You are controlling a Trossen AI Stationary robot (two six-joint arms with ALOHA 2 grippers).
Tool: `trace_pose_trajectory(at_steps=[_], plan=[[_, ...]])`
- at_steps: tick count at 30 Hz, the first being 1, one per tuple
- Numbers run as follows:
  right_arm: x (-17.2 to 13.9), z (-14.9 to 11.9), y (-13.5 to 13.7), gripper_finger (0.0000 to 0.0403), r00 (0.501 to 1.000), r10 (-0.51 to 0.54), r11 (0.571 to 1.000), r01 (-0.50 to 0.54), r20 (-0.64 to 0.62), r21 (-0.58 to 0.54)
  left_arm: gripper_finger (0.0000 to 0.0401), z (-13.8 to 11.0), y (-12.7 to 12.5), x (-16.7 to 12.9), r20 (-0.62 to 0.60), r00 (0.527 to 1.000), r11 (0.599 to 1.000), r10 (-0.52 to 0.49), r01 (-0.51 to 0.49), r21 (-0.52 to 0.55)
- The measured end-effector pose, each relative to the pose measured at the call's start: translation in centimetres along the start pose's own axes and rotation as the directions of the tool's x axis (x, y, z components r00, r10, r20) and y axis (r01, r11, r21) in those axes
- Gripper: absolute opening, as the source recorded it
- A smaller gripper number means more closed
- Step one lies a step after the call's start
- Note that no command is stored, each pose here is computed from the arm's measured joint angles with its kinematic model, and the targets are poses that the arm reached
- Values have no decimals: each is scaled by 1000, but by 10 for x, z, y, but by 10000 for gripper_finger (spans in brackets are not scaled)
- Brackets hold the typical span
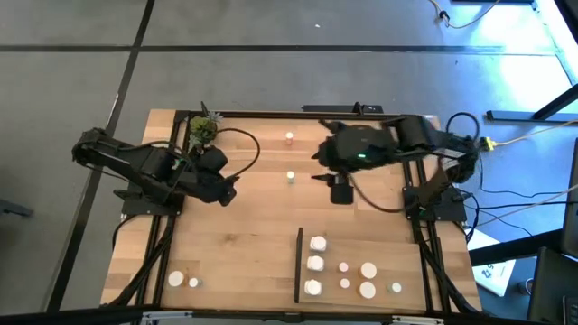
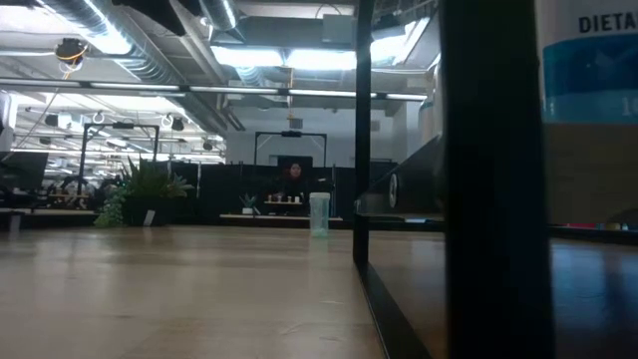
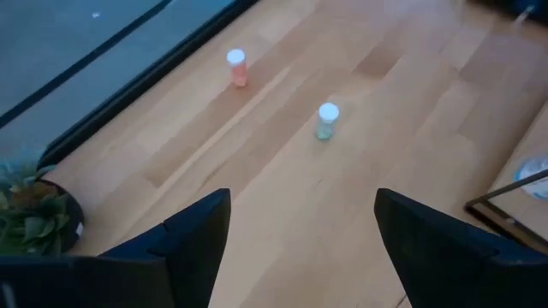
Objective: Pick and place medicine bottles onto shelf by color
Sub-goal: Put the middle left blue pill bottle on the shelf
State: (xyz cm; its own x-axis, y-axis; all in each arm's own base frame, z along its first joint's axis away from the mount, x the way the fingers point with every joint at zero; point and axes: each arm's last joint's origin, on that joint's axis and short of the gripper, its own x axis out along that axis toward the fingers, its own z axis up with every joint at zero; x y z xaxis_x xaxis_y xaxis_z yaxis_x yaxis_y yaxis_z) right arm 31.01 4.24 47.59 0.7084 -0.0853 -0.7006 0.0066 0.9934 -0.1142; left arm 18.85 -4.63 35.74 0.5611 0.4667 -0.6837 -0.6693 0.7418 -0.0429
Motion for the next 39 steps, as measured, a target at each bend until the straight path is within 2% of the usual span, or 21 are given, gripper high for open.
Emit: trace_pose_trajectory(at_steps=[4,9,14,19,22,27,39], plan=[[38,-3,-10,236,988,38,999,-41,-147,-20,284,0,3,-5,22,1000,1000,-6,6,-6],[87,-10,-27,236,951,26,999,-35,-309,-24,284,1,6,-7,32,999,1000,-10,10,-14],[131,-16,-41,236,912,127,990,-143,-390,-10,284,2,8,-8,64,998,1000,12,-12,1],[169,-22,-51,236,886,138,986,-165,-443,-24,284,4,12,-11,83,996,1000,15,-16,13],[193,-28,-57,236,872,135,987,-158,-470,-9,284,4,16,-15,93,996,999,14,-18,38],[229,-38,-66,236,852,133,990,-142,-507,20,284,4,27,-23,113,994,1000,7,-9,24],[290,-70,-99,236,792,124,990,-141,-598,18,284,4,39,-32,126,992,1000,-2,0,20]])
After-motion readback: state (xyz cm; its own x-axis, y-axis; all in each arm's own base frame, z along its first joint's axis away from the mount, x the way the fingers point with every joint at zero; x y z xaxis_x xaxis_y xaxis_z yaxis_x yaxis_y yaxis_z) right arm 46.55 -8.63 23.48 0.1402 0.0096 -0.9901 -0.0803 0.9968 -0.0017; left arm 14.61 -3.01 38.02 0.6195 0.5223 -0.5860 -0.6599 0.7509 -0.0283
